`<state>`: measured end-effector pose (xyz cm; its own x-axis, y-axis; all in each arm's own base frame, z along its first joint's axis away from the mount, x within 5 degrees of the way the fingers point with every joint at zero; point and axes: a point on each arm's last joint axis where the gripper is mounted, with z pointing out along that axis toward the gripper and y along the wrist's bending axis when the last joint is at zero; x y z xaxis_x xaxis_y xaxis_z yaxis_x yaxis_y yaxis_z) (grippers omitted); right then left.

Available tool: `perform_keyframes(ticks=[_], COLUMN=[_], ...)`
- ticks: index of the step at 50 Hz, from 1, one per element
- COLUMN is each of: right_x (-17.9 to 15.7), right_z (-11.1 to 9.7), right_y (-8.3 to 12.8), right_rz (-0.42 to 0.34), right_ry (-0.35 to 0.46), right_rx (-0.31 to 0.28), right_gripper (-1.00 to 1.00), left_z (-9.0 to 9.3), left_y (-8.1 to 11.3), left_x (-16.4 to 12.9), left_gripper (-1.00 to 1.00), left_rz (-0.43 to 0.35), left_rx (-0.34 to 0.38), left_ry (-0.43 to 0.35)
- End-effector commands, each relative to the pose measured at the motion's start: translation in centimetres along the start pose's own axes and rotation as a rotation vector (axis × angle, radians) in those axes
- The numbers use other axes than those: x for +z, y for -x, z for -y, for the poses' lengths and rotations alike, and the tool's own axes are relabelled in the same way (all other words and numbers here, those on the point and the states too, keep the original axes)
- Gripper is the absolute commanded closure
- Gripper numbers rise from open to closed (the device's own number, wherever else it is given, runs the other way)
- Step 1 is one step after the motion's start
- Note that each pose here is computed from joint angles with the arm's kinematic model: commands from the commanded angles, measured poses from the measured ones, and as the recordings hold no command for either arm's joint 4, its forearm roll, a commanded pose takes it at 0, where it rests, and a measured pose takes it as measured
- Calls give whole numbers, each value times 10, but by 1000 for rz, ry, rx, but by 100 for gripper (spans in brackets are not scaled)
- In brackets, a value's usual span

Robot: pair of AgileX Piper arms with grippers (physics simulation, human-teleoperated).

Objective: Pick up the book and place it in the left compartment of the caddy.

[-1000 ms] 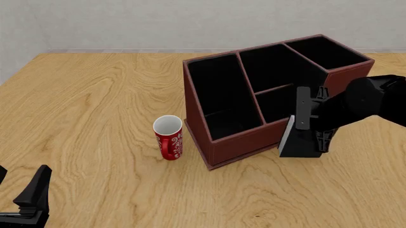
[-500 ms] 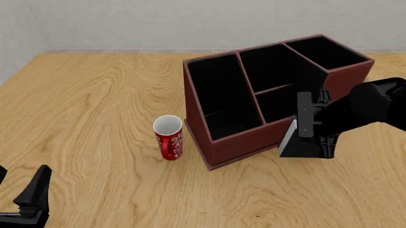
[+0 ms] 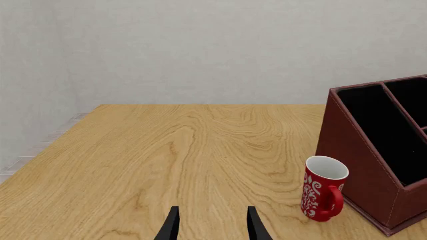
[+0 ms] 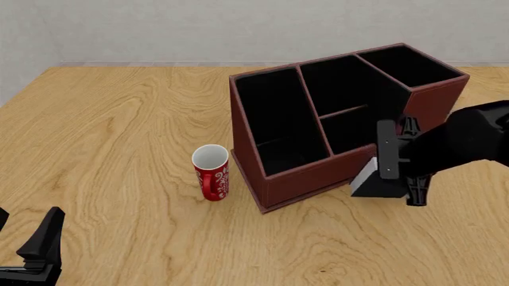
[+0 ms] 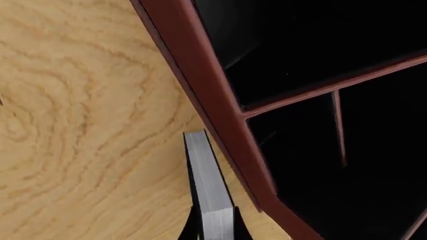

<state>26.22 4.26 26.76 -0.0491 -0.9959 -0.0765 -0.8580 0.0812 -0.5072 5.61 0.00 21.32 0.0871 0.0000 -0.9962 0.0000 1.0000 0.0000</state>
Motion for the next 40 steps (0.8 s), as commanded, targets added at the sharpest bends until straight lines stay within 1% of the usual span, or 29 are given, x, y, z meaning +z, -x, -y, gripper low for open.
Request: perform_keyframes(ticks=[1,33,37,40], right_x=[-7,-46,-55,-61], right_z=[-12,-44,-46,-50], right_y=[-1,-21,-20,-23], right_rz=[35,11,16,12], right_ry=[43,39,38,31], right_rx=[83,67,69,68], right_gripper=[100,100,100,100], left_z=[0,0,0,0], left_y=[0,0,0,0], left_x=[0,0,0,0], left_gripper=[-100,-100,-100,-100], left_rz=[0,0,0,0], left_rx=[0,0,0,0], left_ry=[0,0,0,0])
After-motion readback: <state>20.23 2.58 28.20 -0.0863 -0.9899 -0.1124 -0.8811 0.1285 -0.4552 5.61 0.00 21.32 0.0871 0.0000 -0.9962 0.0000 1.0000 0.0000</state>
